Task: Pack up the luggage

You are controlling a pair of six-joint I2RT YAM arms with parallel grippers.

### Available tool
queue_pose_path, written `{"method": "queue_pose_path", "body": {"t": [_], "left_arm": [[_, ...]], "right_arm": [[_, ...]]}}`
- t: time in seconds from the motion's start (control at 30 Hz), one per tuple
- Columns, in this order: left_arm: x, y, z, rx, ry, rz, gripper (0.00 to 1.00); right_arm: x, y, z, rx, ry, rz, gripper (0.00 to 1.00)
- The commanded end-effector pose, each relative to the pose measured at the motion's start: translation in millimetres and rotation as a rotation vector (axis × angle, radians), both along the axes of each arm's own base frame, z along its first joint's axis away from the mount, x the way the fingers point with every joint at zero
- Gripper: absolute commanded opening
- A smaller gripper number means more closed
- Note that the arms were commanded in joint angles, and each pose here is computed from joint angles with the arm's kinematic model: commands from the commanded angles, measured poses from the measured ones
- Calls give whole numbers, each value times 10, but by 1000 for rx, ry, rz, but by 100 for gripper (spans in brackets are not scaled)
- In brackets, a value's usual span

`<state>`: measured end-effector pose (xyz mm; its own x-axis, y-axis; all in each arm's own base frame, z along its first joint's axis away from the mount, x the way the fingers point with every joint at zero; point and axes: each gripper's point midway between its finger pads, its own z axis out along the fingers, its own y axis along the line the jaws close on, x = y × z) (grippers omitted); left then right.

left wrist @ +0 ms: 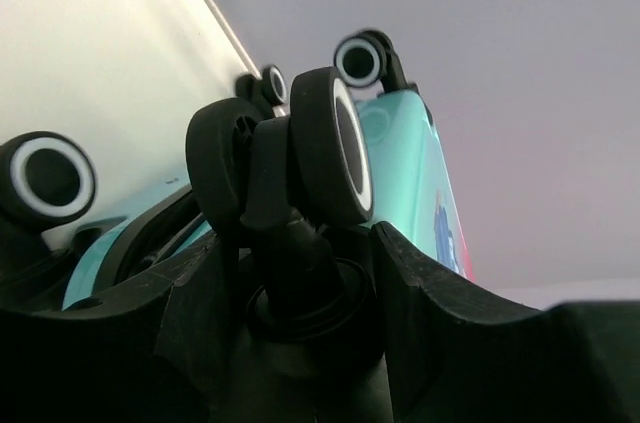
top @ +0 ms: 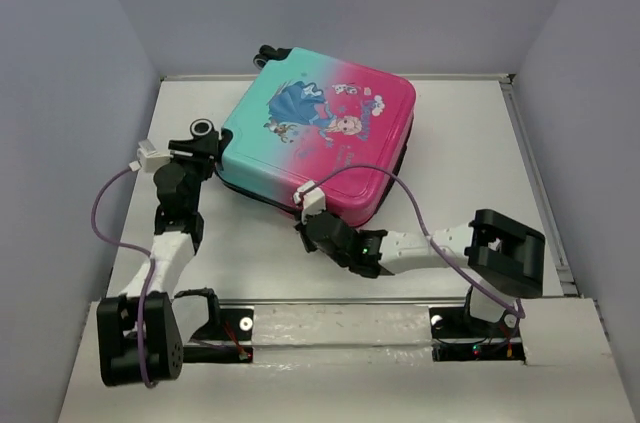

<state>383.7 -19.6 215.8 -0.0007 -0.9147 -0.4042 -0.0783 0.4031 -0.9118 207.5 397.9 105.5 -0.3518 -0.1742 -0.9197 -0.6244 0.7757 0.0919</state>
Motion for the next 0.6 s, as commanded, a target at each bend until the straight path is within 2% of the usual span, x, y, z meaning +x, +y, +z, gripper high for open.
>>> {"method": "queue_pose_path", "body": {"t": [0.0, 0.1, 0.3, 0.43, 0.57], "left_arm": [[-531, -437, -185, 187, -45, -216, 6], [-700, -462, -268, 198, -31, -235, 6], [-1190, -1034, -318, 163, -71, -391, 6], [-1417, -1459, -318, 119, -72, -486, 6], [-1554, -1806, -154, 145, -86, -548, 6]], "right_arm": [[196, 621, 977, 275, -37, 165, 7], [306, 456, 1070, 278, -54, 143, 7], [503, 120, 1262, 289, -69, 183, 7], [420, 329, 1341, 293, -66, 321, 7], [328, 514, 1120, 269, -9, 417, 7]]}}
